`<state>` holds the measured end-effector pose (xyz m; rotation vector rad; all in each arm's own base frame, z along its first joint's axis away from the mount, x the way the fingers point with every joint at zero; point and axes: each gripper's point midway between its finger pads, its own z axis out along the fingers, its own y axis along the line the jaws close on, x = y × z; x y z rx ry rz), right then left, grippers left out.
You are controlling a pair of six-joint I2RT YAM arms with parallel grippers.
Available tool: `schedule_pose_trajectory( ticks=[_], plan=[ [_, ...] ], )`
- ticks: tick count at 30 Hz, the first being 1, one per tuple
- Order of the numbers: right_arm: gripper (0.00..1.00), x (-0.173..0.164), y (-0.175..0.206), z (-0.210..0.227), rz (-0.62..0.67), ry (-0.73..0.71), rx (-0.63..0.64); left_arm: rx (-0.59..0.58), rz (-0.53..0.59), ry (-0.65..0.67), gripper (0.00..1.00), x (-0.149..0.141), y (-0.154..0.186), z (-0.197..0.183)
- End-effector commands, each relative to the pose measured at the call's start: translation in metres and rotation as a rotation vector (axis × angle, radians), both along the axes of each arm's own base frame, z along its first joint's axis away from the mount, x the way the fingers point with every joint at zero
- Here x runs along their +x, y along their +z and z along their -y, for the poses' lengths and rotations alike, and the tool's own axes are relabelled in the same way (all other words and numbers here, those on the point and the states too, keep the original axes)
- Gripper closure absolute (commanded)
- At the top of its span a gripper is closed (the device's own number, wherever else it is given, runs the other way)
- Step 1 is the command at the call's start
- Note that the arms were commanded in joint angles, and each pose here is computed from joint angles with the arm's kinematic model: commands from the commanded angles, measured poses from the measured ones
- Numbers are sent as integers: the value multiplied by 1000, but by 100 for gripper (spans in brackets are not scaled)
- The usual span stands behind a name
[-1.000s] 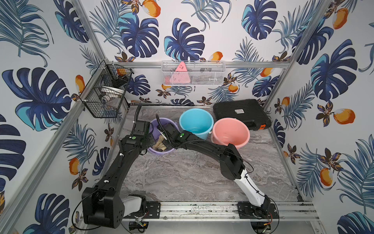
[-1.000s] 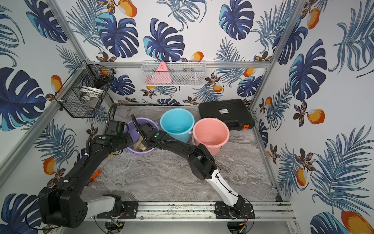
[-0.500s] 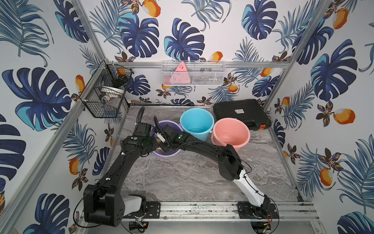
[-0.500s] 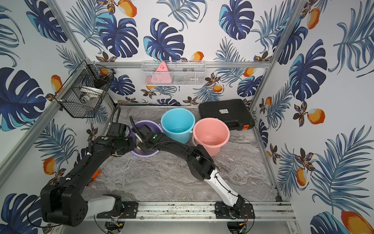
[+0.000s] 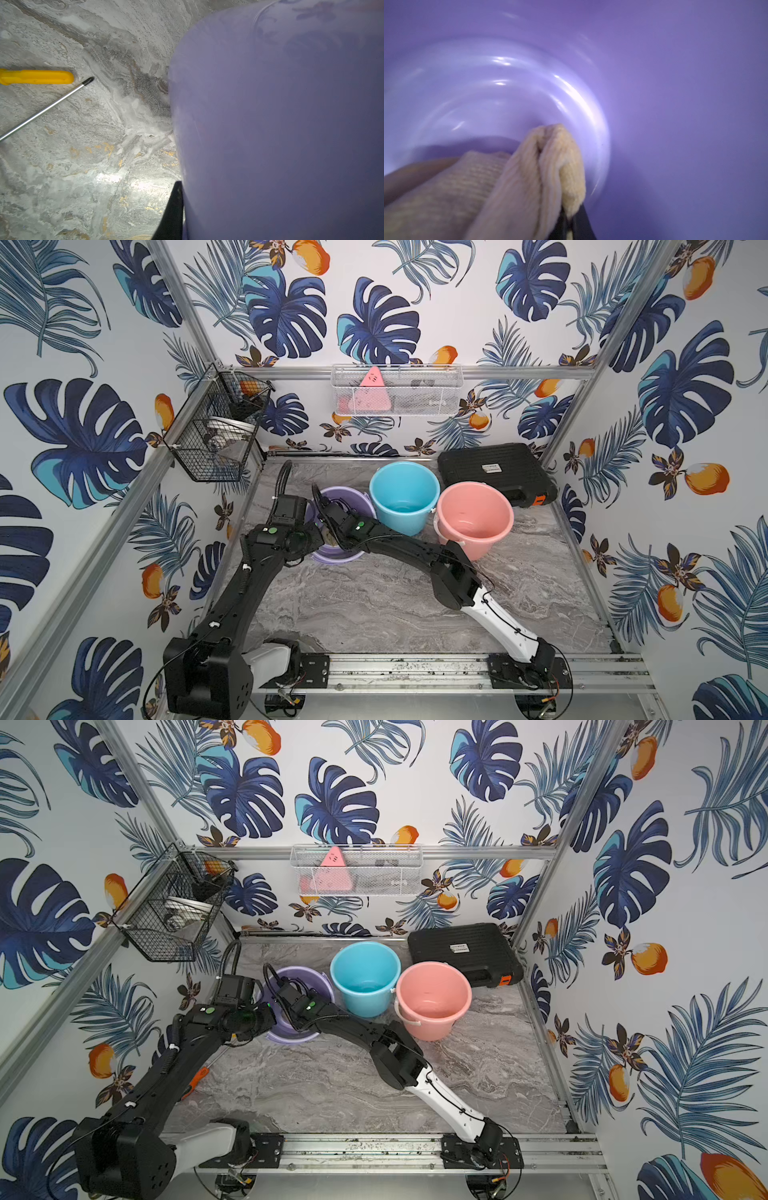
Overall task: Wipe the inside of the bucket with a cloth
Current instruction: Wipe the dirt from the inside of the bucket.
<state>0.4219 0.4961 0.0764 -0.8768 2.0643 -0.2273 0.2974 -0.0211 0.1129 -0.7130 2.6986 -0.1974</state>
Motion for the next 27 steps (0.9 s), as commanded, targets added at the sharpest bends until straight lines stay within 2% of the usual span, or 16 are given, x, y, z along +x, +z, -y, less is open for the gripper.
schedule_pose_trajectory(
  ticks=[1, 5, 9, 15, 19, 21, 23, 27],
  plan=[
    [100, 9, -17, 17, 14, -76, -57, -42, -67, -65, 100, -21, -3, 10],
    [100, -4, -46, 14, -78, -52, -70, -39, -58, -61, 100, -22, -3, 9],
    [100, -41, -61, -14, -253, 73, 21, -40, -67, -57, 100, -22, -9, 10],
    [100, -113, -21, -76, -505, 376, 295, -38, -70, -38, 100, -22, -16, 8],
    [100, -147, 15, -95, -622, 532, 426, -32, -69, -31, 100, -22, -16, 7],
    [100, -151, 27, -95, -616, 565, 474, -26, -66, -22, 100, -22, -16, 5],
    [100, -141, 34, -90, -559, 527, 476, -19, -71, -13, 100, -24, -17, 3],
    [100, -91, 17, -59, -359, 295, 300, 24, -73, 12, 100, -29, -20, -5]
  ],
)
